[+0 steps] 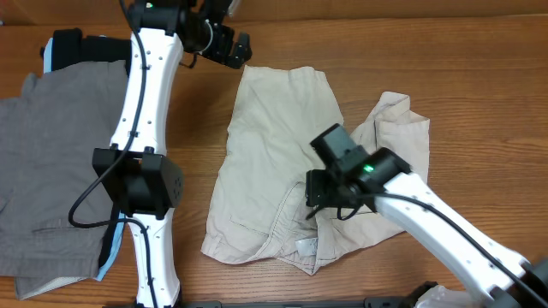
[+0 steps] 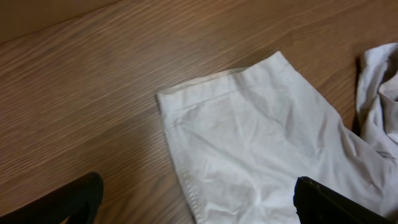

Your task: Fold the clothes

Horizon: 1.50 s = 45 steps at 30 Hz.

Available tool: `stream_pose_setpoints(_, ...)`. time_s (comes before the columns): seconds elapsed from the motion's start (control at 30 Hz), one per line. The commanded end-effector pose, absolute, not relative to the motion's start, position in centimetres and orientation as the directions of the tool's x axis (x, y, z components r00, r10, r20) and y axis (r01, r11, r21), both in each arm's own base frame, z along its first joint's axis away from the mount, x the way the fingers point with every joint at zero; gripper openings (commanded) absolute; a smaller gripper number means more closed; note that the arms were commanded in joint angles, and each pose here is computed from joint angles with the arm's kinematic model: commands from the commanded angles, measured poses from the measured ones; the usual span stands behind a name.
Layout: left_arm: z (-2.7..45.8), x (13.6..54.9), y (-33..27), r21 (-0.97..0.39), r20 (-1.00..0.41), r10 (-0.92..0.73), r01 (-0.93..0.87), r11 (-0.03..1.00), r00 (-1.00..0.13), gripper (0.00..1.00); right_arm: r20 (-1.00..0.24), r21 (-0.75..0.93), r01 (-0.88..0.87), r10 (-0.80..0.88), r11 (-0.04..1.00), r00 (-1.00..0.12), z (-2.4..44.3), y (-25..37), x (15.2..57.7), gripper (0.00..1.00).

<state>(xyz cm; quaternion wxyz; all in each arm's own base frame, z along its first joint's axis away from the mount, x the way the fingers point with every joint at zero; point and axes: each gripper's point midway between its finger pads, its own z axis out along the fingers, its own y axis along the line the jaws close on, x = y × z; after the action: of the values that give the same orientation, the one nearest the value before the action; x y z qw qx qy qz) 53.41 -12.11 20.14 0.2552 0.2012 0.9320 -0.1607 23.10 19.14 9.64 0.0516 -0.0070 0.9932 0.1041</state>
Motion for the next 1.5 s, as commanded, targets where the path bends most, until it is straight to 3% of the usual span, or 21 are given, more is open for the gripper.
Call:
stream_pose_setpoints(0.0, 20.0, 53.7, -10.5, -0.196, -0.535, 0.267, 0.425, 0.884, -0.802, 1.00, -0.082, 0.157, -0.082, -0.070, 0.984, -0.994, 8.3, 19.2, 23.4, 0.58)
stream_pose_setpoints(0.13, 19.4, 52.6, -10.2, -0.215, -0.489, 0.264, 0.409, 0.887, -0.831, 0.96, -0.049, 0.090, -0.010, -0.006, 0.996, -0.999, 7.7, 18.0, 22.8, 0.42)
stream_pose_setpoints(0.23, 19.4, 51.4, -9.9, -0.239, -0.446, 0.249, 0.383, 0.893, -0.860, 0.93, -0.057, -0.014, 0.118, 0.117, 0.993, -0.991, 8.0, 15.2, 22.5, 0.06)
stream_pose_setpoints(0.27, 19.7, 51.2, -9.7, -0.244, -0.442, 0.236, 0.370, 0.896, -0.865, 0.93, -0.064, -0.037, 0.145, 0.142, 0.989, -0.988, 8.2, 14.5, 22.5, 0.04)
stream_pose_setpoints(0.4, 22.7, 50.5, -9.6, -0.280, -0.481, 0.186, 0.352, 0.893, -0.857, 0.92, -0.088, -0.044, 0.198, 0.194, 0.979, -0.977, 9.0, 12.6, 23.3, 0.04)
stream_pose_setpoints(0.53, 25.9, 48.3, -10.2, -0.314, -0.505, 0.182, 0.376, 0.871, -0.844, 0.84, -0.142, 0.004, 0.271, 0.269, 0.963, -0.953, 9.8, 10.9, 25.5, 0.04)
stream_pose_setpoints(0.8, 26.2, 44.2, -9.9, -0.324, -0.396, 0.200, 0.340, 0.883, -0.896, 0.84, -0.276, 0.247, 0.239, 0.305, 0.939, -0.912, 12.4, 8.4, 32.6, 0.04)
stream_pose_setpoints(0.97, 25.2, 41.3, -10.9, -0.350, -0.290, 0.250, 0.345, 0.871, -0.924, 0.80, -0.309, 0.309, 0.264, 0.359, 0.914, -0.881, 13.0, 5.7, 34.5, 0.04)
stream_pose_setpoints(1.27, 21.8, 38.5, -14.6, -0.275, -0.162, 0.382, 0.414, 0.868, -0.910, 0.91, -0.325, 0.342, 0.289, 0.400, 0.894, -0.857, 13.4, 3.3, 35.4, 0.04)
stream_pose_setpoints(1.47, 23.5, 34.6, -14.6, -0.201, -0.140, 0.360, 0.382, 0.902, -0.923, 1.00, -0.308, 0.339, 0.308, 0.414, 0.889, -0.857, 13.2, 2.6, 35.0, 0.04)
